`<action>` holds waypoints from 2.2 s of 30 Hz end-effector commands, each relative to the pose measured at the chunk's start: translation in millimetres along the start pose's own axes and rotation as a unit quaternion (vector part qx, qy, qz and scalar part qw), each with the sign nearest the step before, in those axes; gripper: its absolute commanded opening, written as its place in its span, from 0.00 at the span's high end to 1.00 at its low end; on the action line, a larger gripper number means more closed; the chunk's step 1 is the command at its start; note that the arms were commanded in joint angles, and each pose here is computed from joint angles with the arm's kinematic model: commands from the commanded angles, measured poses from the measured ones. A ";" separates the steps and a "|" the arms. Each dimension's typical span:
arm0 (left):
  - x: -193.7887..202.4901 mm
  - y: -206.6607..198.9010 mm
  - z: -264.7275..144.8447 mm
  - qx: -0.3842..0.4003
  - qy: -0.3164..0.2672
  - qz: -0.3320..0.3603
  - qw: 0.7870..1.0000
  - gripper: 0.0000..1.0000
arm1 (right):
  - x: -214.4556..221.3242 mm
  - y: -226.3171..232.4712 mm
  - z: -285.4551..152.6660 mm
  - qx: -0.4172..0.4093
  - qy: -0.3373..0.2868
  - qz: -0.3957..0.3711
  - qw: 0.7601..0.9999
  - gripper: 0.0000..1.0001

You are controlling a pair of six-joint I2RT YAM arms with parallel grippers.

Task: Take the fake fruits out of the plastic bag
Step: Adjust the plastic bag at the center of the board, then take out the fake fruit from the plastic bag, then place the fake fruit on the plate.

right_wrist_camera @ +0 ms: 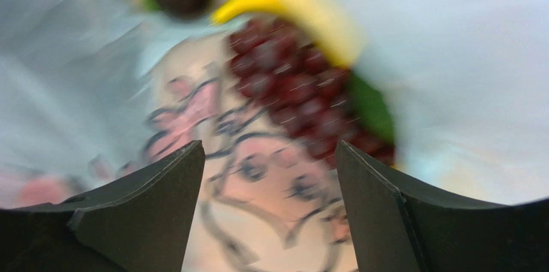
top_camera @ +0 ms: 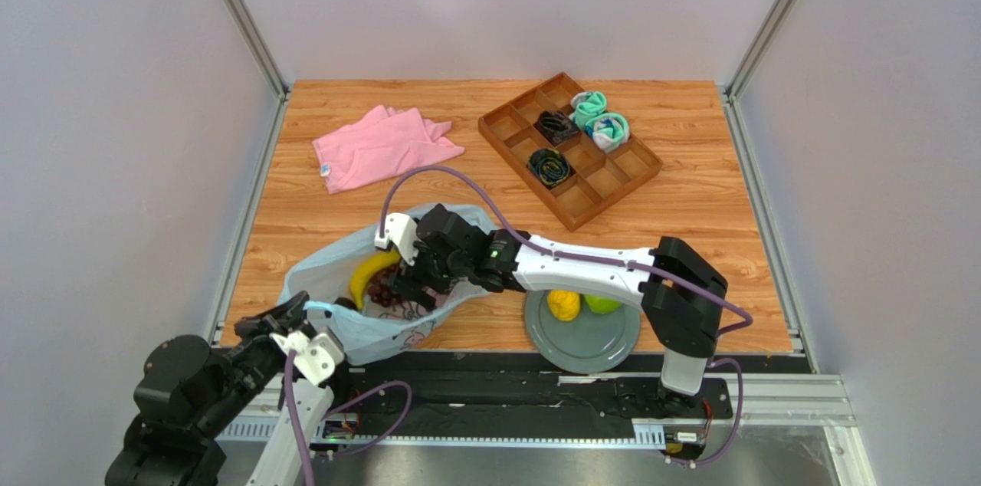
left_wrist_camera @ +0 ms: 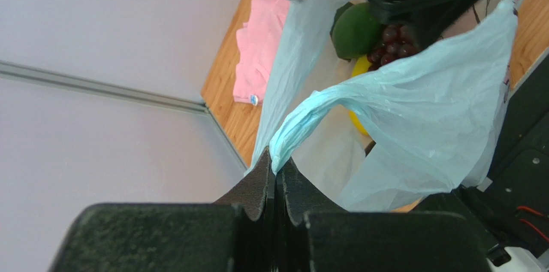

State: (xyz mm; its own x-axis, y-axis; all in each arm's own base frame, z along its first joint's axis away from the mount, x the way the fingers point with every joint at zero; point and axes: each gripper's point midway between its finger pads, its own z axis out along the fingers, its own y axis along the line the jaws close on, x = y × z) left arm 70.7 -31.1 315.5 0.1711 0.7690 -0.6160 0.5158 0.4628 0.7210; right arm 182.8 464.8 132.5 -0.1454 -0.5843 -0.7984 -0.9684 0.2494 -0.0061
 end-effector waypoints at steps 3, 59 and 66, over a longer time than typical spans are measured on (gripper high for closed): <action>25.7 -71.8 -0.9 0.122 0.010 0.006 0.992 1.00 | -44.9 -67.2 20.8 0.093 -0.046 -0.004 0.995 0.19; -15.0 -0.3 112.2 0.076 -0.069 -0.206 0.973 1.00 | 187.8 -38.8 -287.3 -0.023 0.217 -0.248 0.944 0.54; -17.9 5.8 112.2 0.071 -0.069 -0.226 0.969 1.00 | 247.9 -34.0 -277.5 -0.039 0.259 -0.269 0.927 0.53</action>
State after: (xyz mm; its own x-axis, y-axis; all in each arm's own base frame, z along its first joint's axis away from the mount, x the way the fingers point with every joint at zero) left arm 164.0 -88.5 280.4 0.0010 0.4729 -0.8811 0.6767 0.6484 0.3488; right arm 116.4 104.0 112.6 0.2277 -0.9104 -0.3454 -0.9651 -0.1640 -0.2040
